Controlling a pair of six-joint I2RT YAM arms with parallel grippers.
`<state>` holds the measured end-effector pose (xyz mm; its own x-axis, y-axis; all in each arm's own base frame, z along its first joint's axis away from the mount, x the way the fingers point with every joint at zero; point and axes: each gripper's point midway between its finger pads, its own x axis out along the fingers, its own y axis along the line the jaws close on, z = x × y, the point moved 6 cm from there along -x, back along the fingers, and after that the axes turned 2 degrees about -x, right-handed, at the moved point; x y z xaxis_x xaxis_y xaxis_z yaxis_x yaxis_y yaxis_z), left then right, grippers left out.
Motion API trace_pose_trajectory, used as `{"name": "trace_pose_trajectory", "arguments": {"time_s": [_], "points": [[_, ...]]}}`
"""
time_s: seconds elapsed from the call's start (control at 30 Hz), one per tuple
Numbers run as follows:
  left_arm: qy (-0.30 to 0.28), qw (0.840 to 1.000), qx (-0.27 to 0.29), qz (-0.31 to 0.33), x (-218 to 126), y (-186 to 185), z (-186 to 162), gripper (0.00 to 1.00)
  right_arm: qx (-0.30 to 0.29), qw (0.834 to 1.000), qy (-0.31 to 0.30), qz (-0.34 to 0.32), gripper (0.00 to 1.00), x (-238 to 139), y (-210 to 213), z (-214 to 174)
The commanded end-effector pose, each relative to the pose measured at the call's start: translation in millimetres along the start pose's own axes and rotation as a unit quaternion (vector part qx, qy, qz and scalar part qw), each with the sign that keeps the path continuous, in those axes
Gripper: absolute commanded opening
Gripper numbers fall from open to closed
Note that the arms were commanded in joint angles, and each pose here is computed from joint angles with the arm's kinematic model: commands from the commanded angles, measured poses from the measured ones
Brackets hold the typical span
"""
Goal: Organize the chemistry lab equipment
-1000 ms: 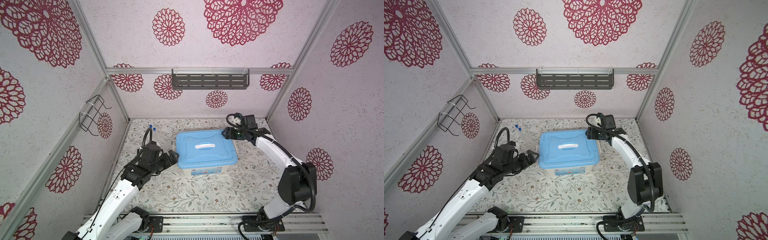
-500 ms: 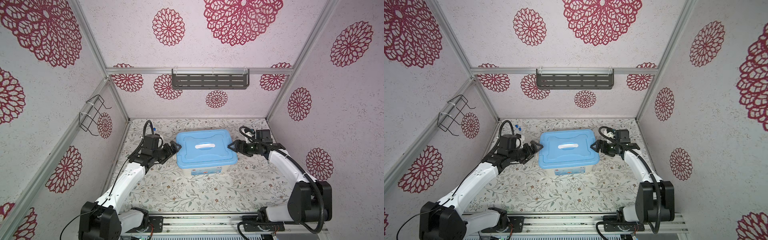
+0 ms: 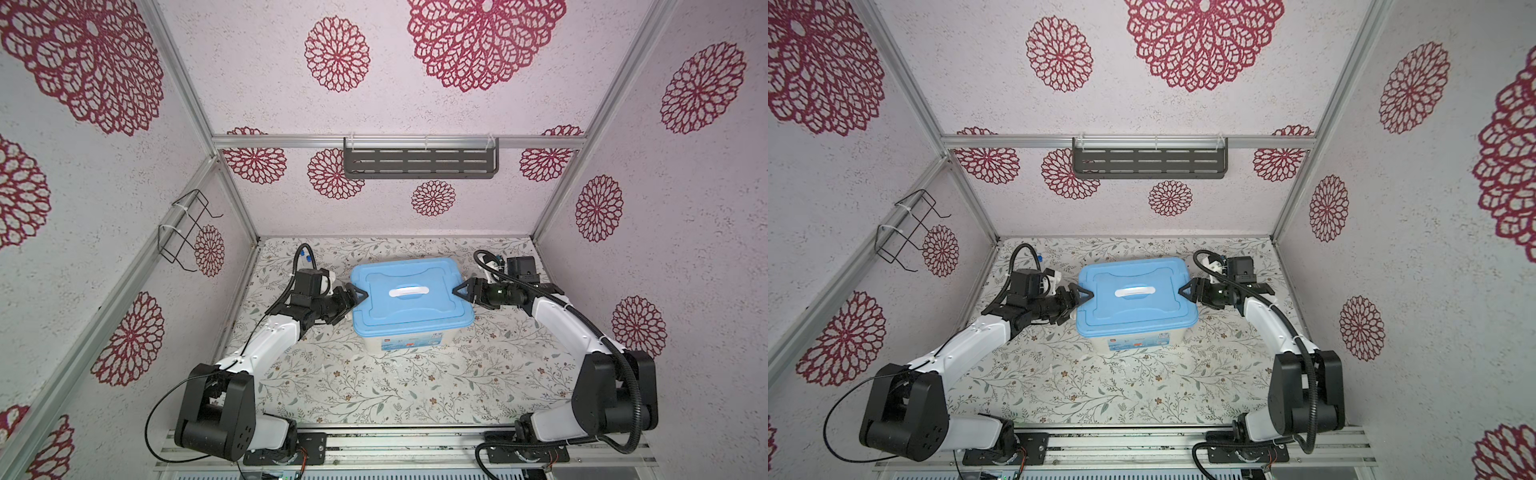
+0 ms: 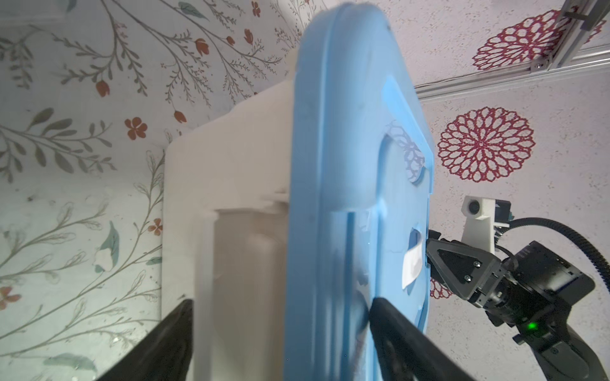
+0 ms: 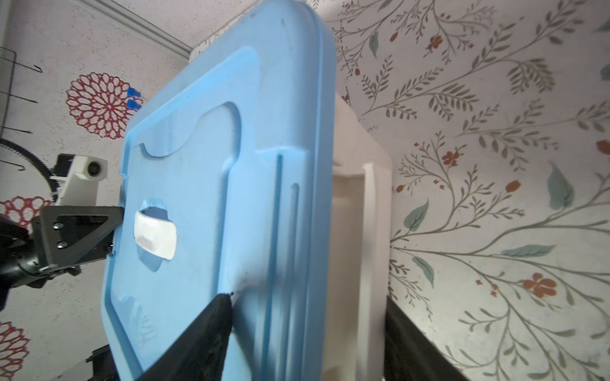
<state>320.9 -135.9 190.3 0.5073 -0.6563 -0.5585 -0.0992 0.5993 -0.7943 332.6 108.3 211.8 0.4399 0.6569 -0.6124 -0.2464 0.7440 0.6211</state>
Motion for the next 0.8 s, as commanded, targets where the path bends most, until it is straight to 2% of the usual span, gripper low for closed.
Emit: {"name": "trace_pose_trajectory", "arguments": {"time_s": [0.0,0.4,0.6,0.77], "points": [[-0.011,0.999,0.052,-0.003,-2.2,-18.7,8.3,0.82,-0.051,0.998,-0.015,-0.032,0.67,-9.5,15.3,5.5],[-0.020,0.986,0.112,0.121,-2.6,-23.0,4.9,0.60,-0.098,0.987,-0.003,-0.128,0.55,-13.9,29.0,4.2],[-0.025,0.977,0.141,0.160,-2.7,-27.2,2.6,0.46,-0.122,0.975,0.013,-0.187,0.52,-15.3,35.0,2.3],[-0.033,0.966,0.173,0.187,-5.8,-37.0,4.0,0.30,-0.147,0.960,0.026,-0.237,0.47,-11.3,40.8,-4.1]]}}
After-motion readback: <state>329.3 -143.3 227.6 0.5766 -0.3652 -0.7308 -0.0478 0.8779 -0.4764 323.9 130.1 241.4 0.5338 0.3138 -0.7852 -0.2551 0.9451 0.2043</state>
